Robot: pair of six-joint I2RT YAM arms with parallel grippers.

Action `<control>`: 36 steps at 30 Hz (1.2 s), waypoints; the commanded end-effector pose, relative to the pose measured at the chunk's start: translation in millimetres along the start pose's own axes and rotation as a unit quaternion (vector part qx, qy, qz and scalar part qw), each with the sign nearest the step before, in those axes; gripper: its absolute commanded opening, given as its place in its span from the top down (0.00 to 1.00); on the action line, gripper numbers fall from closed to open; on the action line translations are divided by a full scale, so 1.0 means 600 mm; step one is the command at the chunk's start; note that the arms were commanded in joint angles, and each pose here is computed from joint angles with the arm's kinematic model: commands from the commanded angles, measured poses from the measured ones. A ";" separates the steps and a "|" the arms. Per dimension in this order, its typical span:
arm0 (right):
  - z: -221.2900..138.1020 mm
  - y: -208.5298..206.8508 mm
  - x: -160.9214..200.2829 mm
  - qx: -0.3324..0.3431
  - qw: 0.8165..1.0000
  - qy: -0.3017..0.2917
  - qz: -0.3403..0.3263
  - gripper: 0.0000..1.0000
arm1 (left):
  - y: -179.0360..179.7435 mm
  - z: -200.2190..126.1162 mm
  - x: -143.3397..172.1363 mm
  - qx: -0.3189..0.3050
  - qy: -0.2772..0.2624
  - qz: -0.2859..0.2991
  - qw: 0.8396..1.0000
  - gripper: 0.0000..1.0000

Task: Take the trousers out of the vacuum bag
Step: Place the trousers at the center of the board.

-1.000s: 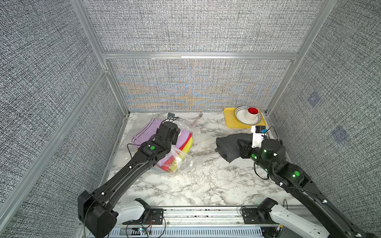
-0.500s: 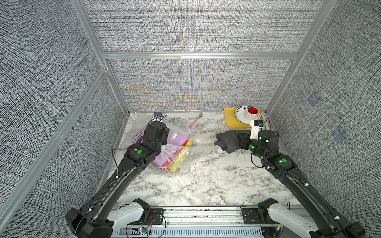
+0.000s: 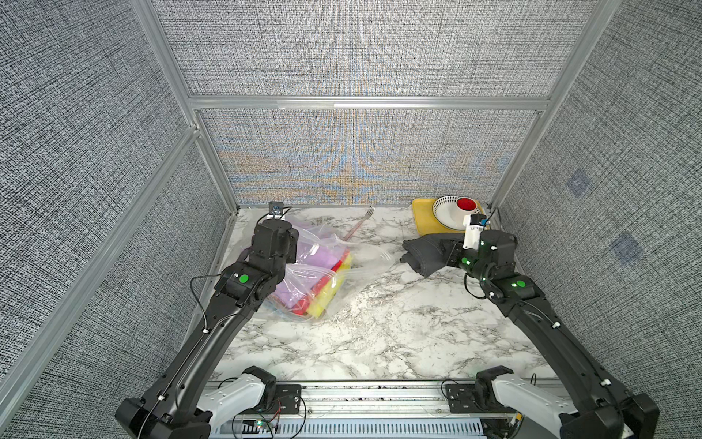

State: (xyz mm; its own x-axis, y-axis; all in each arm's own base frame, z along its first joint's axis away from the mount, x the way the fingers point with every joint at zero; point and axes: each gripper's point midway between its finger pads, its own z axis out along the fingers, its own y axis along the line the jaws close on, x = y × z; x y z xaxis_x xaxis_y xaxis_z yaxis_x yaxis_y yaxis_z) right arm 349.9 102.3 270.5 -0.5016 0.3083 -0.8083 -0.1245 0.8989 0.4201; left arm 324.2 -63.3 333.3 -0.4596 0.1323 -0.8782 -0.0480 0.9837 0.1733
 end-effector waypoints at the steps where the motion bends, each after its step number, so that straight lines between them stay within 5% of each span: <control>1: 0.002 0.036 -0.052 -0.050 0.997 -0.052 -0.013 1.00 | 0.031 -0.008 -0.031 -0.035 -0.025 -0.004 0.999 1.00; 19: 0.145 0.059 -0.035 -0.127 0.989 0.012 -0.073 1.00 | -0.016 -0.005 -0.017 0.056 -0.015 0.013 0.998 1.00; 28: 0.170 -0.004 0.095 -0.105 0.992 0.073 -0.013 1.00 | -0.078 -0.036 -0.017 0.180 -0.033 0.034 0.983 1.00; 36: 0.151 -0.067 0.200 -0.029 0.986 0.147 0.069 1.00 | -0.096 -0.047 -0.020 0.216 -0.038 0.040 0.975 1.00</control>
State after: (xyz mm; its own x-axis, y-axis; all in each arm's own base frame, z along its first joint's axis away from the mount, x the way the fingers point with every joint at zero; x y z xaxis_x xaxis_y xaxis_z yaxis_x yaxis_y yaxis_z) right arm 378.8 136.2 125.5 -0.7328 0.2595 -0.6291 -0.1504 0.8399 0.5215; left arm 307.1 -116.5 337.2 -0.4163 0.2082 -0.8851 0.3288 0.9420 0.0670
